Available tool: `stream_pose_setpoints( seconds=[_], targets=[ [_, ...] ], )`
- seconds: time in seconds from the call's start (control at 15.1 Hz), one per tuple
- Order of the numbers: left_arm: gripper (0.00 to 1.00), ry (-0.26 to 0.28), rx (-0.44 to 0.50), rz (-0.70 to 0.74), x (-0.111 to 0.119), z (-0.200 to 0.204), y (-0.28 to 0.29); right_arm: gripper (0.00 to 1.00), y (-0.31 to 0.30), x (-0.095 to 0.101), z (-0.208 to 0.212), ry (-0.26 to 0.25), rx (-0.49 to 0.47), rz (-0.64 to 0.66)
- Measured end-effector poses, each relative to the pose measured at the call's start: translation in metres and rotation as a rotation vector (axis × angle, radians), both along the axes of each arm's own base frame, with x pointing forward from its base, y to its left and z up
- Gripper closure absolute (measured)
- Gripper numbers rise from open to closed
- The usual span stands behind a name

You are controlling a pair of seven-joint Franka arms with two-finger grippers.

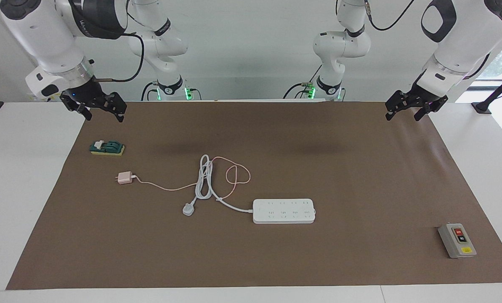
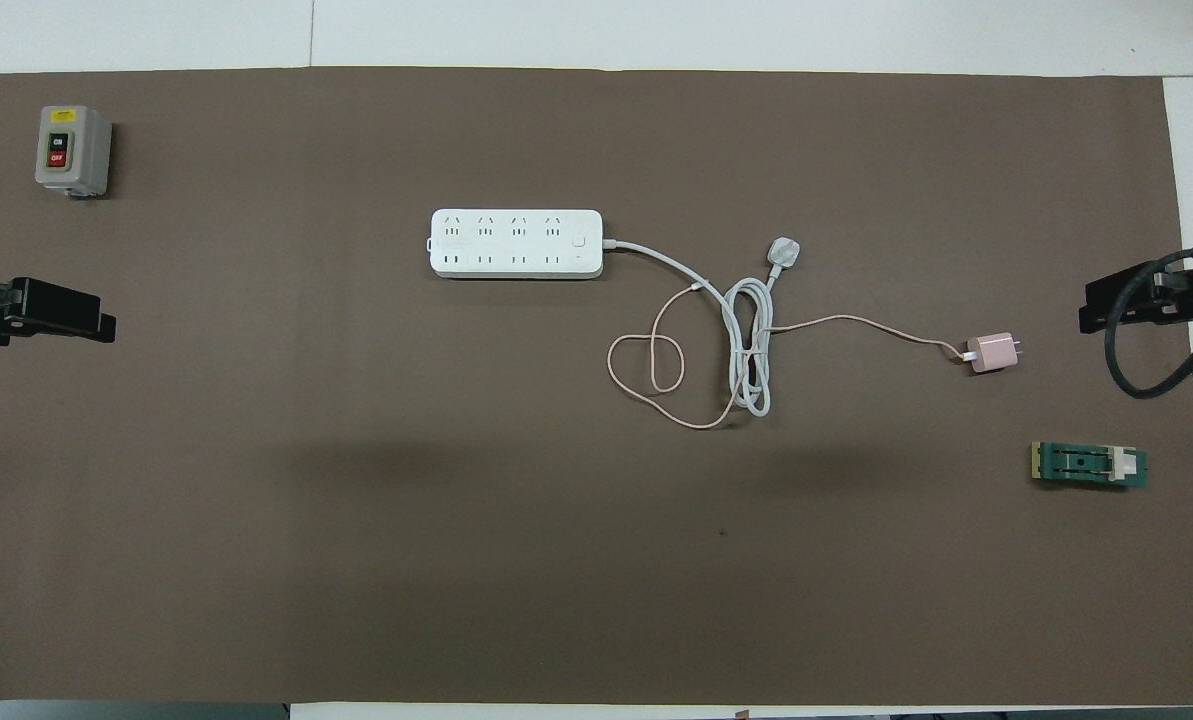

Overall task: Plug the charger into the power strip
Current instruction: 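Grasp the power strip end with the left gripper while the right gripper lifts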

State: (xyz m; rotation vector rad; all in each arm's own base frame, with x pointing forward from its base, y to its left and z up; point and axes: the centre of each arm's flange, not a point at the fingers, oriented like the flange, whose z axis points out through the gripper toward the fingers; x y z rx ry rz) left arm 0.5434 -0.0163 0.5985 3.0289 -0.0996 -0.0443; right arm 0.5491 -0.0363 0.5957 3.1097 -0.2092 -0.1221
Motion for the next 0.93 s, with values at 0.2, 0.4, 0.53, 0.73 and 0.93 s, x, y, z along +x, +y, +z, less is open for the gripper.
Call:
stream_pose_setpoints(
  seconds=[0.2,0.4,0.53,0.73,0.93],
  targets=[
    [0.0,-0.002,-0.148,0.008,0.001,0.001,-0.017,0.0,0.012,0.003,-0.006,0.006,-0.019,-0.209],
    [0.0,0.024,-0.364,0.051,0.003,-0.017,-0.034,0.0,0.026,0.011,-0.023,0.048,0.025,-0.488],
    [0.0,0.066,-0.512,0.099,0.005,-0.04,-0.044,0.0,0.017,0.016,-0.036,0.086,0.051,-0.649],
    [0.0,0.087,-0.717,0.139,0.011,-0.071,-0.059,0.0,0.001,0.019,-0.059,0.149,0.078,-0.835],
    [0.0,0.084,-0.896,0.14,0.018,-0.107,-0.073,0.0,-0.032,0.018,-0.082,0.2,0.127,-0.971]
  ],
)
